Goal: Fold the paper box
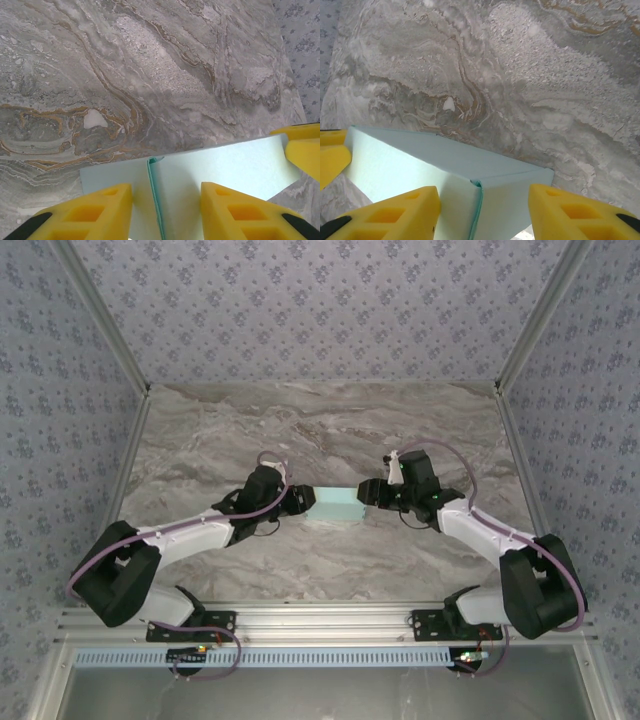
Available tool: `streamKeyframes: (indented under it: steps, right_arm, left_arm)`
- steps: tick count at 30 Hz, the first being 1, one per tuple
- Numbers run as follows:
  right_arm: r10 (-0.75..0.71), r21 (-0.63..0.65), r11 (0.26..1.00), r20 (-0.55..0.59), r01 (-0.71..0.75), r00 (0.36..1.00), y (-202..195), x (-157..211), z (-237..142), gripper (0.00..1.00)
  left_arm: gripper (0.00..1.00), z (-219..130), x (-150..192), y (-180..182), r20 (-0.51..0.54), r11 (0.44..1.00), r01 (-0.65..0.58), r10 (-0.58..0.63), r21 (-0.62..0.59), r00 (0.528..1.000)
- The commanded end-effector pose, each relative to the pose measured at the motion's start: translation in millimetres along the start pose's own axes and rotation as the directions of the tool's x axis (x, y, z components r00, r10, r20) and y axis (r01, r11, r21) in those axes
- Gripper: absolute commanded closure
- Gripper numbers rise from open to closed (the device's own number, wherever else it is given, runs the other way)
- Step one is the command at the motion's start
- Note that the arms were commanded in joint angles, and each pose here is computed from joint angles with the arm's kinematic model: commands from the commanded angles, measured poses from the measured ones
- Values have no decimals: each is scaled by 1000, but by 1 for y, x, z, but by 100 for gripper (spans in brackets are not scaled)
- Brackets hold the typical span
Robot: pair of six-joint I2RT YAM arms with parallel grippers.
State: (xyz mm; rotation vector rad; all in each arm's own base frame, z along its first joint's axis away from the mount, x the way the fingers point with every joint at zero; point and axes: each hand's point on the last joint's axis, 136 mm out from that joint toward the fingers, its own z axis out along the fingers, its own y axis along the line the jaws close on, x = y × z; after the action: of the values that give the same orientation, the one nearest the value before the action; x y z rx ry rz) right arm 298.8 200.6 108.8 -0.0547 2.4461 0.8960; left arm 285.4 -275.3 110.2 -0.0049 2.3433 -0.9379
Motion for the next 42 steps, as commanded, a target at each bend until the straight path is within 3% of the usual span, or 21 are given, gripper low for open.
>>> streamKeyframes:
  steps: [1, 10, 20, 29, 34, 42]
  right_arm:
    - [20, -25, 999, -100, -22, 995, -2, 28, 4, 51]
    - [19, -111, 993, -74, -28, 997, 19, 16, 1, 68]
    - [-24, -109, 994, 84, 33, 996, 28, -38, -4, 71]
    - [-60, -101, 992, 147, 75, 987, 29, -85, 9, 72]
    - [-85, -75, 993, 133, 95, 987, 21, -85, 17, 72]
    - [-123, -7, 992, 76, 124, 989, -1, -54, 22, 72]
  left_arm:
    - [61, 1, 50, 41, -179, 988, -21, -7, -150, 984]
    - [63, 4, 31, 17, -146, 998, 17, -27, -68, 989]
    - [64, 15, -34, -14, -34, 1000, 7, -7, 4, 999]
    - [63, 33, -72, -22, -3, 999, -32, 32, 17, 999]
    - [62, 39, -69, -17, -12, 999, -36, 36, 11, 999]
    - [59, 38, -42, -8, -54, 999, -34, 35, 17, 998]
